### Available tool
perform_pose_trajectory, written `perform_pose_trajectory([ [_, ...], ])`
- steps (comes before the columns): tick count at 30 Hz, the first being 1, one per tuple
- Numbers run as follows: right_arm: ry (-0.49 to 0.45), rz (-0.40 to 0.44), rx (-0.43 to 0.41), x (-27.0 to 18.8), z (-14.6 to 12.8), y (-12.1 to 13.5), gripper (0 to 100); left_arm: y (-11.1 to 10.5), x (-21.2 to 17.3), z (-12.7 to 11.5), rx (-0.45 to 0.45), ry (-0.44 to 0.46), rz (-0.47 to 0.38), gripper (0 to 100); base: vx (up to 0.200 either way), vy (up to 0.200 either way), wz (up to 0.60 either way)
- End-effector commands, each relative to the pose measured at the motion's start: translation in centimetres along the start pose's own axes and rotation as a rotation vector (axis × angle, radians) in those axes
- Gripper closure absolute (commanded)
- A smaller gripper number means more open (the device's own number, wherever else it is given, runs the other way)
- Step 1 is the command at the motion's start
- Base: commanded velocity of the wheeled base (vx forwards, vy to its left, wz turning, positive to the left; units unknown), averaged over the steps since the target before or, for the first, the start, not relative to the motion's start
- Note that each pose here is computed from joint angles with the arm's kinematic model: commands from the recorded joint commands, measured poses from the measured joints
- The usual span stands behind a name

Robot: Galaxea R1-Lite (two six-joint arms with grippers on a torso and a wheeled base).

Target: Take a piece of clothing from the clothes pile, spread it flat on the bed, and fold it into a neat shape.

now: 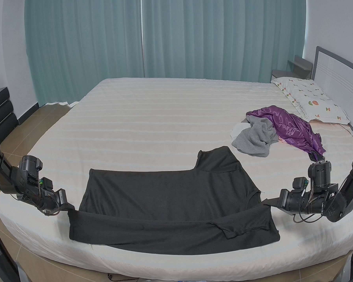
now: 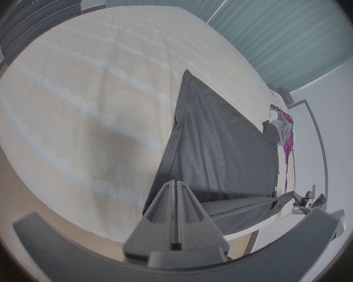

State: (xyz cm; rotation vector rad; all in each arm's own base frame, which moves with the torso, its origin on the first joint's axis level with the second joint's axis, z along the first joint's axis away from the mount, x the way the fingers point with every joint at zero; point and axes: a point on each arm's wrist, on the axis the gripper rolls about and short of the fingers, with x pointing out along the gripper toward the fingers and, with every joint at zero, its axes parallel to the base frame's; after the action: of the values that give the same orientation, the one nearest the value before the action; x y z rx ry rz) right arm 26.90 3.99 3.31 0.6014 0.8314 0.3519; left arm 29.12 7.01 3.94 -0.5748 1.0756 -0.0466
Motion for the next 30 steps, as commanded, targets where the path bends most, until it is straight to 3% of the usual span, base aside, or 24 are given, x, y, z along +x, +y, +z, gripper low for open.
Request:
perform_pose_trajectory([
  [1,0.043,-0.024,0.024,2.4,-0.1,-1.3,100,0.3,2.1,0.3,-0.009,0.044,0.003,100,0.000,0.000,0.00],
  [13,0.054,-0.028,0.047,4.1,0.2,-2.0,100,0.0,3.7,1.4,-0.040,0.046,-0.002,100,0.000,0.000,0.00],
  [14,0.055,-0.029,0.048,4.2,0.2,-2.1,0,0.0,3.7,1.5,-0.042,0.045,-0.003,0,0.000,0.000,0.00],
  [18,0.043,-0.020,0.057,4.0,0.3,-1.9,0,-0.2,3.8,1.8,-0.075,0.037,-0.008,0,0.000,0.000,0.00],
  [23,0.025,0.021,0.112,1.0,-0.6,0.5,0,-0.1,2.5,1.6,-0.094,0.024,-0.027,0,0.000,0.000,0.00],
  [30,0.045,0.031,0.224,-1.8,-3.6,3.3,0,0.0,-2.2,-1.6,-0.134,0.011,-0.136,0,0.000,0.000,0.00],
])
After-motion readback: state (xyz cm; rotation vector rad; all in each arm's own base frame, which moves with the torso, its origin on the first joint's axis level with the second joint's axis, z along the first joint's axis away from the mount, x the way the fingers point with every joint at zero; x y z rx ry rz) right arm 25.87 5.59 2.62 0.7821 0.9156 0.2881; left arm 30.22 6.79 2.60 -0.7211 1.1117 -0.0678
